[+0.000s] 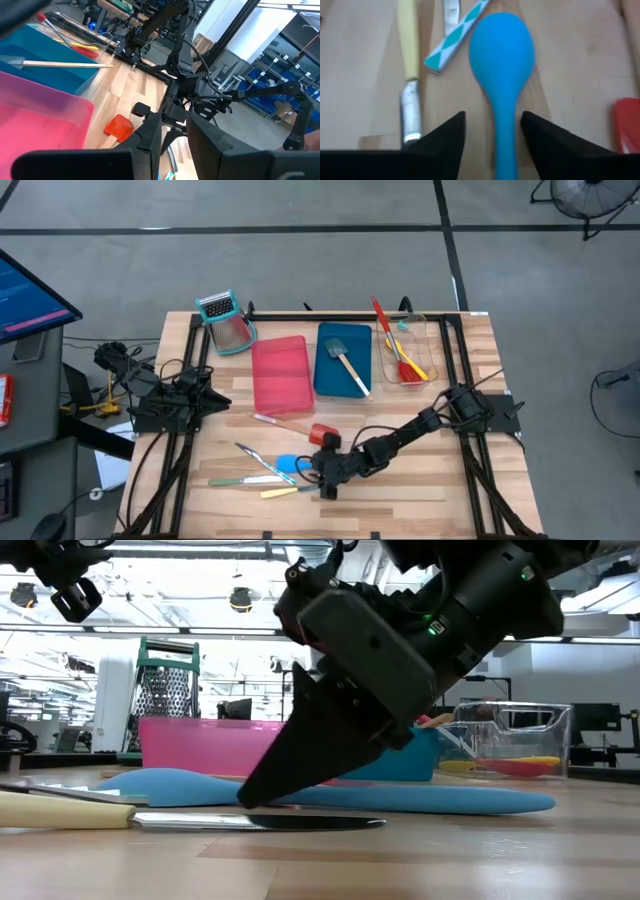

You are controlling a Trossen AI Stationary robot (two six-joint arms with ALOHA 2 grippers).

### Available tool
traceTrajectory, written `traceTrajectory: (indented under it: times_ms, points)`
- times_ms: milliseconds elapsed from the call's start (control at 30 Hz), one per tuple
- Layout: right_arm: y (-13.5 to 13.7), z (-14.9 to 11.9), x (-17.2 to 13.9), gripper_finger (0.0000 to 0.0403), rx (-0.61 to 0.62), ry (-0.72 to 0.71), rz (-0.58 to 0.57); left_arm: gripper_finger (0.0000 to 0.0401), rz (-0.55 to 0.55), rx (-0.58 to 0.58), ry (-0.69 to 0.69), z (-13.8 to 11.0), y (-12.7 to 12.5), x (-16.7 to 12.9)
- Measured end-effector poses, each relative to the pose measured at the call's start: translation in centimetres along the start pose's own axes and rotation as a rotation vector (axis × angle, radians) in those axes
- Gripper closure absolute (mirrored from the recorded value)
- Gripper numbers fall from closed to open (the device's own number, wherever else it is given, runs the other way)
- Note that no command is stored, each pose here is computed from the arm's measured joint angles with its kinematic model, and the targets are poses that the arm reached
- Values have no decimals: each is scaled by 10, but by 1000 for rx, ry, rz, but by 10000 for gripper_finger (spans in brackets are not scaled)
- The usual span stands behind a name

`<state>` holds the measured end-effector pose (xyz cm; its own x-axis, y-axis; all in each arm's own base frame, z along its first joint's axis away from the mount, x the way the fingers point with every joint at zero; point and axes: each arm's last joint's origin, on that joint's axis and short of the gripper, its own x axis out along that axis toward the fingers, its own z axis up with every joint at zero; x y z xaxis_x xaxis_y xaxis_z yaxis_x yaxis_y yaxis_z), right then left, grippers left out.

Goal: Pick & Place Kitchen Items
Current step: Put the blue serving spoon into the transparent bin

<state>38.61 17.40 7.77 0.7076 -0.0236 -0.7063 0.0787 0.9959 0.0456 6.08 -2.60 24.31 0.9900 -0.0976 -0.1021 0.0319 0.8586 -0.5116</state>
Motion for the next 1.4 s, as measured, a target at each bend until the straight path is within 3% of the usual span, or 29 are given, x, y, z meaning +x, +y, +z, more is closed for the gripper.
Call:
traceTrajectory:
  times_ms: [200,500,1233,1400]
  points:
    - [-1,-1,0,292,0,9,-10,325,0,1,-6,1,0,0]
    - [-2,-1,-1,335,4,12,-11,325,0,-6,-14,1,-1,0]
    - [-10,16,-24,349,49,32,-28,325,-8,3,-27,3,-1,0]
    - [-10,24,-34,349,106,10,-20,325,-10,3,-30,3,-2,0]
